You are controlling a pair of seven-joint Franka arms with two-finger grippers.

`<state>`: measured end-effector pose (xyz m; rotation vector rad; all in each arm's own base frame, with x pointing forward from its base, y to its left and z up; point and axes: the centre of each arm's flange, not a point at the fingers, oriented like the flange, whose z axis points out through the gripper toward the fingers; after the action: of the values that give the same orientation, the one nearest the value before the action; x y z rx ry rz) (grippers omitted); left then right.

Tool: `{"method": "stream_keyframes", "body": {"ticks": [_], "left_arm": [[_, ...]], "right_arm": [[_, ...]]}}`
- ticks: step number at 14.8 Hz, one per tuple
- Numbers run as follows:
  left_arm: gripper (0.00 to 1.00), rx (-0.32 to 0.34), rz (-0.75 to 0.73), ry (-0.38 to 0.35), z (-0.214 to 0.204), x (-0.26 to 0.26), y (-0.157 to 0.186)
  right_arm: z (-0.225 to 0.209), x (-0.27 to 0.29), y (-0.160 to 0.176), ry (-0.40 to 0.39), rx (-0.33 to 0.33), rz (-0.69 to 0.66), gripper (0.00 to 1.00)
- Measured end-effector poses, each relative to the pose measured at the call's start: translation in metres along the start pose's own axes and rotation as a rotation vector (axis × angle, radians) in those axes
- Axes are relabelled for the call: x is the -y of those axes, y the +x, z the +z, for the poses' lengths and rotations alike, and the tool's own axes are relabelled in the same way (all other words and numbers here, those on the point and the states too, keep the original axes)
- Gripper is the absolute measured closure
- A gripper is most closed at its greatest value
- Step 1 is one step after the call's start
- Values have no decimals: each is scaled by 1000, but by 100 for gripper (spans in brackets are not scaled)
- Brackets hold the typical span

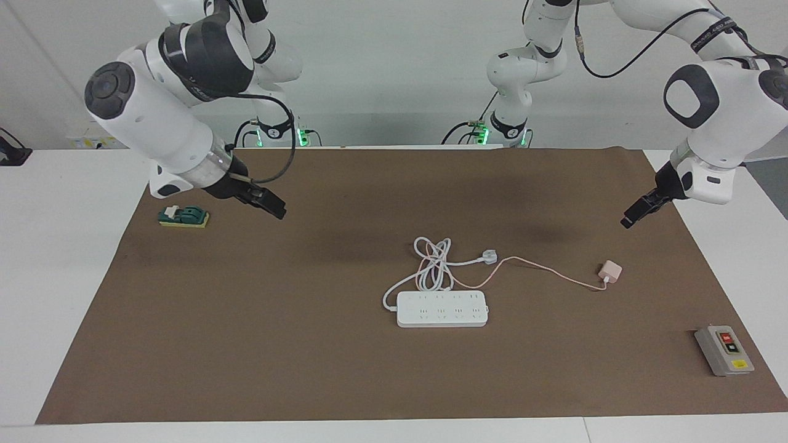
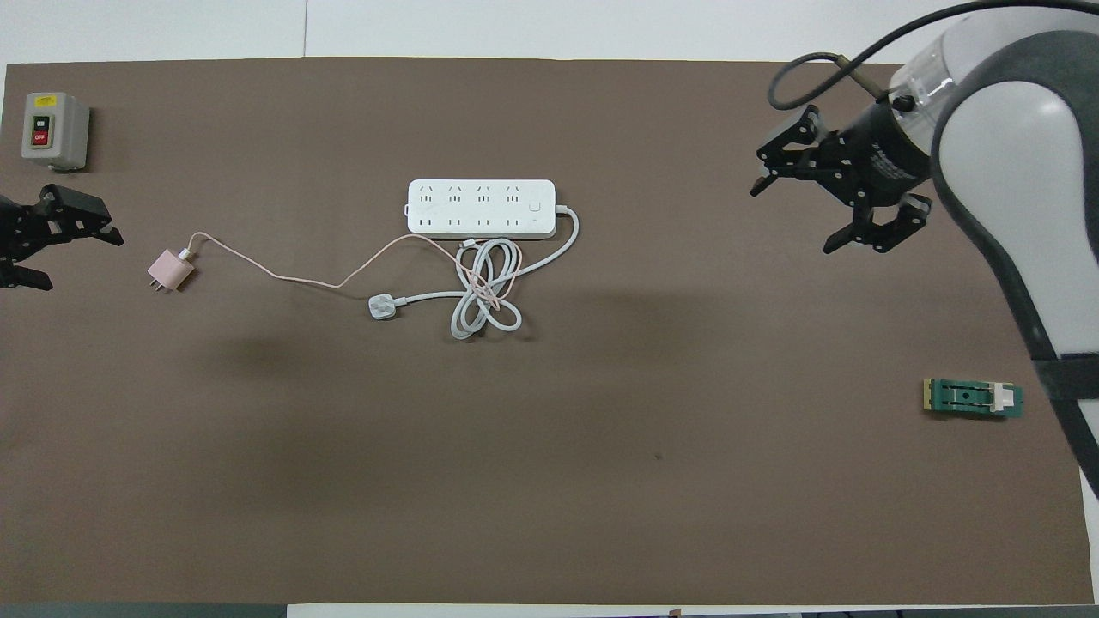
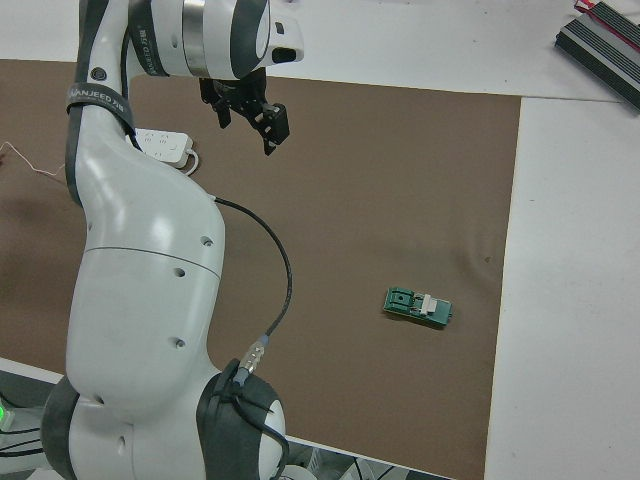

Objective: Unplug charger and place it aside

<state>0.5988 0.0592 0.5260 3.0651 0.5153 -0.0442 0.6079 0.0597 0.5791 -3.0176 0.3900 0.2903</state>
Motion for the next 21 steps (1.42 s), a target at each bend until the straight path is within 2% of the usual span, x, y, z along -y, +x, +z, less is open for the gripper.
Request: {"method": "stream_keyframes", "body": {"ticks": [3,8,11,14,17,21], "left_arm": [[0,19,104,5,-20,-11,-6],[0,105,322,26,-60,-37,-49],[0,129,397,32,-78,-39,-73],[0,133,403,37,-71,-53,-79],[0,138,415,43,-57,-71,-85],[0,127,405,41,-56,-67,-82]], "right_arm": [[-22,-16,-25,-94,-55,-213,0],[-48,-45,-47,-128,-91,-381,0],[-50,-53,-63,-136,-89,-384,0],[-49,-64,-85,-142,-97,-371,0],[-41,-76,-87,-137,-130,-299,0],[-32,-77,-84,-135,-126,-269,0]]}}
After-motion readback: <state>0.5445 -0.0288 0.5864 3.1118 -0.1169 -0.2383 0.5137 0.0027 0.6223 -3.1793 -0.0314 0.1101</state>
